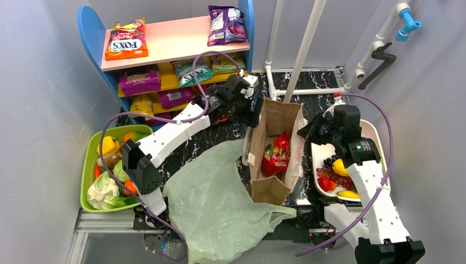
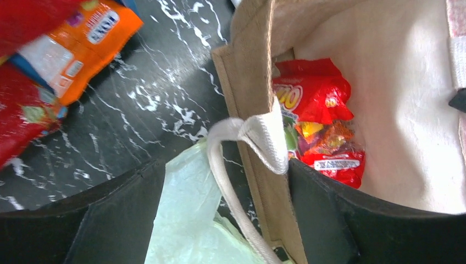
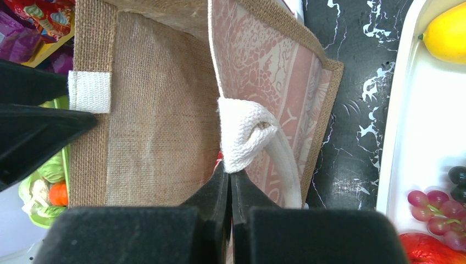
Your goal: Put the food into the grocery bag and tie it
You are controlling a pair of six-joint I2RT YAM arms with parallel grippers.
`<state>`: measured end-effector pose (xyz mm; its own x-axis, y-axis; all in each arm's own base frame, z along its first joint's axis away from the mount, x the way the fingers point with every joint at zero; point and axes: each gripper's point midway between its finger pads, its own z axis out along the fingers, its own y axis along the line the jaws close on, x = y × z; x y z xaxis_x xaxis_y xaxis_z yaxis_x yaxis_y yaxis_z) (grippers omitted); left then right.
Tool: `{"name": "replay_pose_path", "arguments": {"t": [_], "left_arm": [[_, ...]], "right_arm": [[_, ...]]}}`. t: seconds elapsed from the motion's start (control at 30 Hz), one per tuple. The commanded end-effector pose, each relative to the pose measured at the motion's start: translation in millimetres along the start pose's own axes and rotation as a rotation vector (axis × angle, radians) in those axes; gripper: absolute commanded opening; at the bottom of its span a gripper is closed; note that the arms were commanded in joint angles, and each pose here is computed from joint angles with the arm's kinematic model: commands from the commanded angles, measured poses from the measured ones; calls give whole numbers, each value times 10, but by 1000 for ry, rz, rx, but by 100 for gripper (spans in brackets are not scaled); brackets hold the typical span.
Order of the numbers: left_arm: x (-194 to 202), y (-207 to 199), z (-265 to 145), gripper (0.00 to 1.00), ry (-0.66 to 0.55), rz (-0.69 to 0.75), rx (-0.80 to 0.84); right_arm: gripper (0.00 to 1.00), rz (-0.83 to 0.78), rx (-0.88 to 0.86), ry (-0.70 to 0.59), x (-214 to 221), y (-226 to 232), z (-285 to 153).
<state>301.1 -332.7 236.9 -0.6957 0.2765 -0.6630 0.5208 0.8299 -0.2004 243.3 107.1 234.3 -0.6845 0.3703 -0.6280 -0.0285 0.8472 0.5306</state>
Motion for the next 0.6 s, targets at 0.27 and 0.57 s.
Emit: {"name": "replay_pose_path", "arguments": {"t": [0.27, 0.57], "left_arm": [[1, -307, -143, 59, -35, -130, 137], [222, -427, 27, 0, 12, -135, 118]], "right_arm": [[1, -17, -21, -3, -11, 44, -37], [1, -1, -8, -27, -73, 44, -41]]}}
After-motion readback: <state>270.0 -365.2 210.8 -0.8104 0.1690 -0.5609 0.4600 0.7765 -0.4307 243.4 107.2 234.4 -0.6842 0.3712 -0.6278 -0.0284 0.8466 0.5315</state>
